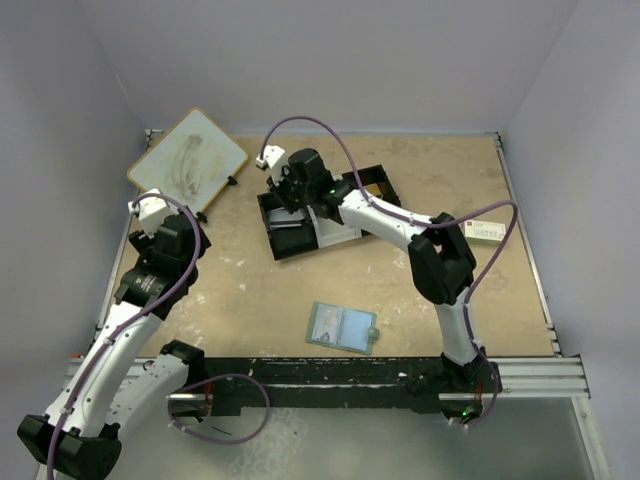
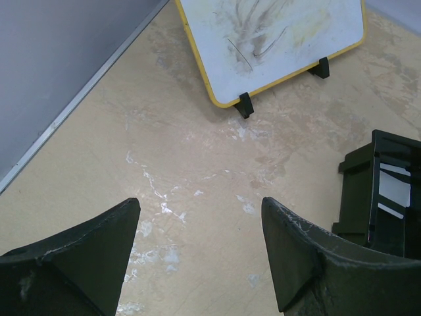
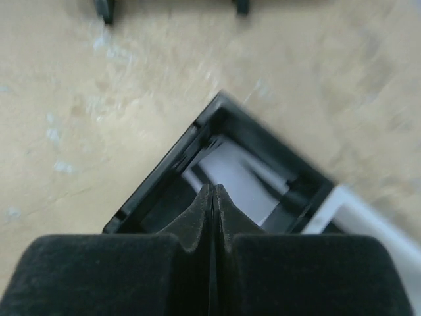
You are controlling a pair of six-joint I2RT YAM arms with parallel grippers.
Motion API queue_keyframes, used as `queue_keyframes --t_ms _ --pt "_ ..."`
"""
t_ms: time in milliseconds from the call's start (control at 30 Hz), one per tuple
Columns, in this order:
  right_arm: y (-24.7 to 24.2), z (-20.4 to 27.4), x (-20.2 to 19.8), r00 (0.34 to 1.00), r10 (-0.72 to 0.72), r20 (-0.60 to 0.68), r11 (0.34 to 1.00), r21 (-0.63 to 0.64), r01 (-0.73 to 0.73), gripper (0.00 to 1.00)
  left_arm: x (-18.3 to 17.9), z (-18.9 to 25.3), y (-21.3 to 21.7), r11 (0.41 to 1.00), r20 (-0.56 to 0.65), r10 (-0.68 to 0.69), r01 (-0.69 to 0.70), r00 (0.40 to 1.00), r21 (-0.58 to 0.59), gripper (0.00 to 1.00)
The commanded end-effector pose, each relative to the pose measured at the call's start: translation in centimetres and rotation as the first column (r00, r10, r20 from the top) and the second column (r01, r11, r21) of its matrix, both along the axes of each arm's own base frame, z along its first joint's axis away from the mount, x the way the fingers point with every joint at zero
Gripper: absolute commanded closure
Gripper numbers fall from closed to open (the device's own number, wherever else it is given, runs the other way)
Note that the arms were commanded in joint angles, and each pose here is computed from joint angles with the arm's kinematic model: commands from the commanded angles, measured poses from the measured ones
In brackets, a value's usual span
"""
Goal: Take the credit cards out of the card holder
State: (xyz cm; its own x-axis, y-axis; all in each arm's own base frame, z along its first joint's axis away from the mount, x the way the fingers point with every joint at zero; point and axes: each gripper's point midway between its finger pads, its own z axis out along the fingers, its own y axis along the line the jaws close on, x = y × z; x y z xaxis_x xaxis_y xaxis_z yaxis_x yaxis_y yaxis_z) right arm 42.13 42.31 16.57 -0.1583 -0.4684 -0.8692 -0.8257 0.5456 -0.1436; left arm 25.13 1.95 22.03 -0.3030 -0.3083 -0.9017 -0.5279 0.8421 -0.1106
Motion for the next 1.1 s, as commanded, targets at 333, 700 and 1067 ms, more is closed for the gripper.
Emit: queue_keyframes --t_ms 333,700,1067 --pt "-0.7 -7.8 -3.8 0.894 -0.259 -0.365 0.966 -0.08 0.248 1.0 0.0 0.6 0.1 1.0 0.028 0.003 -0.003 1.0 -0.008 0.28" --pt "-1.1 -11.0 -2.4 0.872 -0.363 -0.328 0.931 -0.164 0.326 1.0 0.0 0.6 0.1 1.0 0.028 0.001 -0.001 1.0 -0.009 0.28" --pt "-1.4 -12.7 -0.1 0.856 -0.441 -0.269 0.895 -0.205 0.397 1.0 0.1 0.5 0.0 1.0 0.023 0.0 0.0 1.0 -0.007 0.28"
